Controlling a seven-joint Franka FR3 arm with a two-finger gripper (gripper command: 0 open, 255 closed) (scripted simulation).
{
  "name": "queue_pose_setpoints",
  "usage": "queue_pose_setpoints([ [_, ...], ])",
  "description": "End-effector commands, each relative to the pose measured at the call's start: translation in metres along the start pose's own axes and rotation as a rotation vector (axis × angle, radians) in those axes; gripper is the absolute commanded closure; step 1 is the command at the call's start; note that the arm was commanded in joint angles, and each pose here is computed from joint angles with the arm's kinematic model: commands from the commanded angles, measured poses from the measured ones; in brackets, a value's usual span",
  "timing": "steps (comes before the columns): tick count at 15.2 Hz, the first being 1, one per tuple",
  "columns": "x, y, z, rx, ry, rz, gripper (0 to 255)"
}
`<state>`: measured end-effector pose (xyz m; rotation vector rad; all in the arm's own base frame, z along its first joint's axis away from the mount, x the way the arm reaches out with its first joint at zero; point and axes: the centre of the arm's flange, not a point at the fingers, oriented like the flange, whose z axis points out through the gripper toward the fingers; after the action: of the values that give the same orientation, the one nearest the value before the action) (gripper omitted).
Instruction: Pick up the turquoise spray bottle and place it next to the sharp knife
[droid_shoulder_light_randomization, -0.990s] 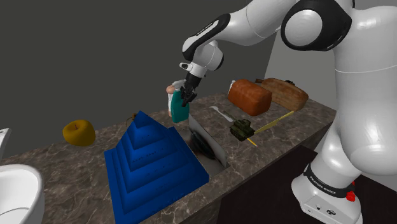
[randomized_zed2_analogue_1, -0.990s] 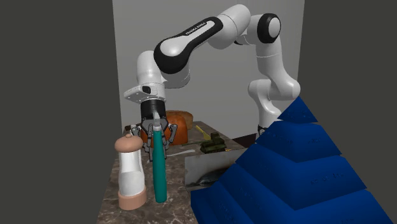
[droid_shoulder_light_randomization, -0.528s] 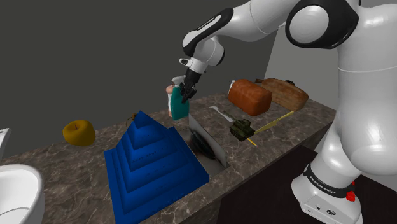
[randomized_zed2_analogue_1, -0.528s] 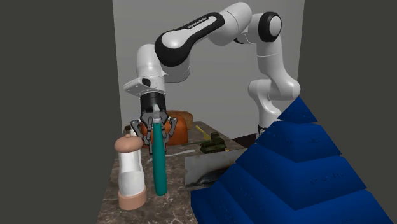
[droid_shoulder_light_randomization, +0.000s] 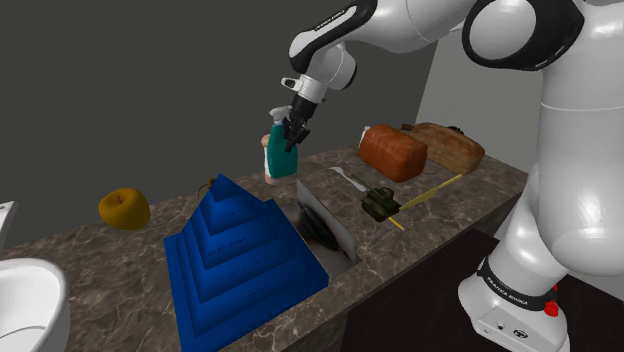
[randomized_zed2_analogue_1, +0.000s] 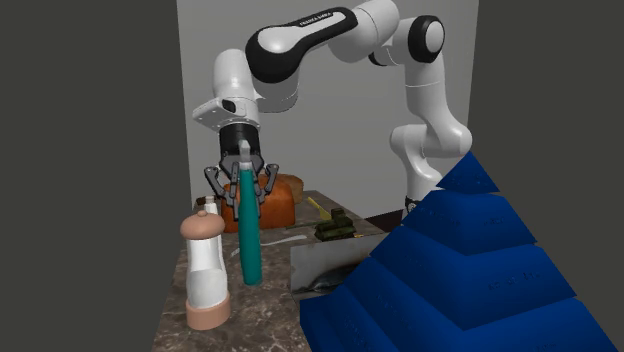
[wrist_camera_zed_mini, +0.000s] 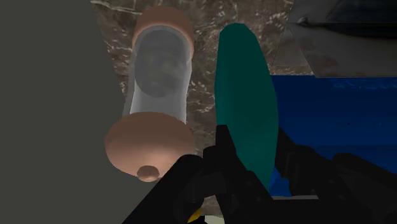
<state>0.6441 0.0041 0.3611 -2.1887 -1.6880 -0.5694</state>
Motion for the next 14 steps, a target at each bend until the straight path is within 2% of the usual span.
queue_pose_setpoints([
  [1, 0.006, 0.0, -0.01, 0.0, 0.0, 0.0, 255],
  [14, 0.04, 0.0, -0.07, 0.0, 0.0, 0.0, 255],
])
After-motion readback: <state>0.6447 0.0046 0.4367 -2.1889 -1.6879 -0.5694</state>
